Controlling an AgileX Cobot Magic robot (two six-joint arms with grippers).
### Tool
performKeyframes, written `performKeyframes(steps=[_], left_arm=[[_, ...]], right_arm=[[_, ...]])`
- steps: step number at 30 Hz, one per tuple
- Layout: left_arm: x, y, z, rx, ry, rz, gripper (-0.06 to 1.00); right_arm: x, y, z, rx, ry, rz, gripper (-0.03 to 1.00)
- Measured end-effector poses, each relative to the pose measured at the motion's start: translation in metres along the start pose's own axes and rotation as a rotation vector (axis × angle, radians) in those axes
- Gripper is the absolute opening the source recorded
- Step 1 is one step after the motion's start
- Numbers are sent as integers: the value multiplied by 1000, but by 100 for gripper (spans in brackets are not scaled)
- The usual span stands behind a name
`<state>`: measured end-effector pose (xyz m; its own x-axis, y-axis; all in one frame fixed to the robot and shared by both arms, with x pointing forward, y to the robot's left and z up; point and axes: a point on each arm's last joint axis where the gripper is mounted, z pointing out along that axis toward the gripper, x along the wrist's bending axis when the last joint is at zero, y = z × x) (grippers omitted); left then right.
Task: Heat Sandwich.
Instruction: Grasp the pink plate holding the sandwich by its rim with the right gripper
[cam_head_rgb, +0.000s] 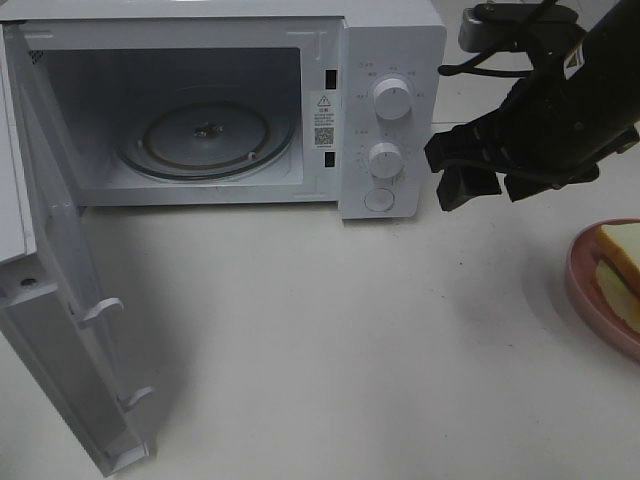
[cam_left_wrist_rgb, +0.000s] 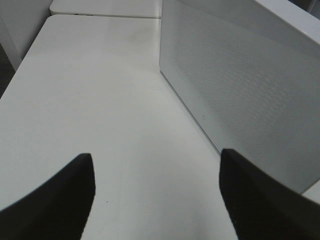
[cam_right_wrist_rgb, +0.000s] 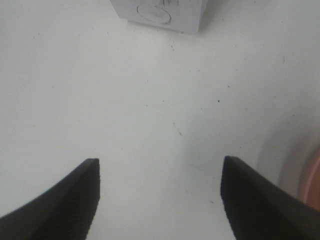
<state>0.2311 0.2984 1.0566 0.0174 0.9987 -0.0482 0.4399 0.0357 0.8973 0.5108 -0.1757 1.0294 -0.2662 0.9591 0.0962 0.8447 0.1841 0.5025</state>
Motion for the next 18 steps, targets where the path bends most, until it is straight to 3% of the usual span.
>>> performKeyframes(steps=[8, 18], left_arm=[[0, 0, 0, 0, 0, 0, 67], [0, 0, 0, 0, 0, 0, 67]], right_arm=[[-7, 10, -21, 99, -58, -18, 68], [-50, 14, -32, 151, -145, 107, 68]])
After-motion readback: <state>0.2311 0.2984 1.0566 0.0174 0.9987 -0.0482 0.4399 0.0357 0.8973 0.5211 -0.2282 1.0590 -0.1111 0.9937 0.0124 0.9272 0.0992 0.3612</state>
